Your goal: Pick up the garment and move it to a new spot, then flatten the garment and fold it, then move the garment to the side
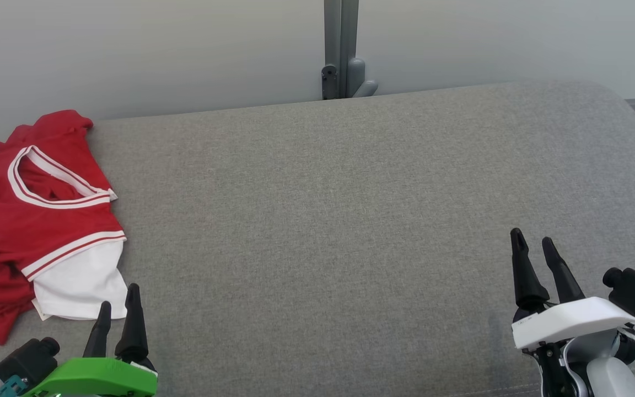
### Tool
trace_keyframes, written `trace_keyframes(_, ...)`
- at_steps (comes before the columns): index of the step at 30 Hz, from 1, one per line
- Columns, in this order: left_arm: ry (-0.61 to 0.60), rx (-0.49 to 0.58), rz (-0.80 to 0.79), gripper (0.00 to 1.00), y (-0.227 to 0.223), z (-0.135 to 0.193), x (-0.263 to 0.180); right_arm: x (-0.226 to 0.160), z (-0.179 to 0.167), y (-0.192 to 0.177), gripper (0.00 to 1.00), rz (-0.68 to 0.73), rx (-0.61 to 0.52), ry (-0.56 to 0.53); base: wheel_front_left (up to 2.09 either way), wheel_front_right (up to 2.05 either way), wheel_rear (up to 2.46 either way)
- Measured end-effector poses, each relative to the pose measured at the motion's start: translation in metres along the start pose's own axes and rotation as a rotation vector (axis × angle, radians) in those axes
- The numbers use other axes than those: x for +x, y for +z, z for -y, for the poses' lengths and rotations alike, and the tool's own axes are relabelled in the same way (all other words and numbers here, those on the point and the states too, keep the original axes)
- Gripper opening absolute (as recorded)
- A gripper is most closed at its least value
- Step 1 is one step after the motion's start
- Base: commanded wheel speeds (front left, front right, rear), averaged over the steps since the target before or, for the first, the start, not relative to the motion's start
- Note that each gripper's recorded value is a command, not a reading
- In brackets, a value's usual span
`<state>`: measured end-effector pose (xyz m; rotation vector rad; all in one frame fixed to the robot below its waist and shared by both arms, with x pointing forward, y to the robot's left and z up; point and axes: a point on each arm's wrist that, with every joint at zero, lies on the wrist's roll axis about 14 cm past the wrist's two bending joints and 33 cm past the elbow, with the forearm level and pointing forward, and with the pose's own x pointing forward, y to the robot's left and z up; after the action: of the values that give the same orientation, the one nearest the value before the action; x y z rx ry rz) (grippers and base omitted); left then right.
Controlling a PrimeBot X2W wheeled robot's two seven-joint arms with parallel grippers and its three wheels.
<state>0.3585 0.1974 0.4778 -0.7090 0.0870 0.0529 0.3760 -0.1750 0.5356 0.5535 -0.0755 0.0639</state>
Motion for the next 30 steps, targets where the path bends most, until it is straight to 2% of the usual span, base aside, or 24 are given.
trace_keyframes(13, -0.039, 0.177, 0.037, 1.00, 0.007, 0.007, -0.001, -0.001, -0.003, -0.002, 1.00, 0.005, -0.169, 0.020, 0.00, 0.00, 0.00)
trace_keyframes(30, -0.075, 0.350, 0.040, 1.00, 0.003, 0.011, -0.004, -0.004, -0.002, 0.003, 1.00, 0.030, -0.350, 0.034, 0.00, 0.00, 0.00)
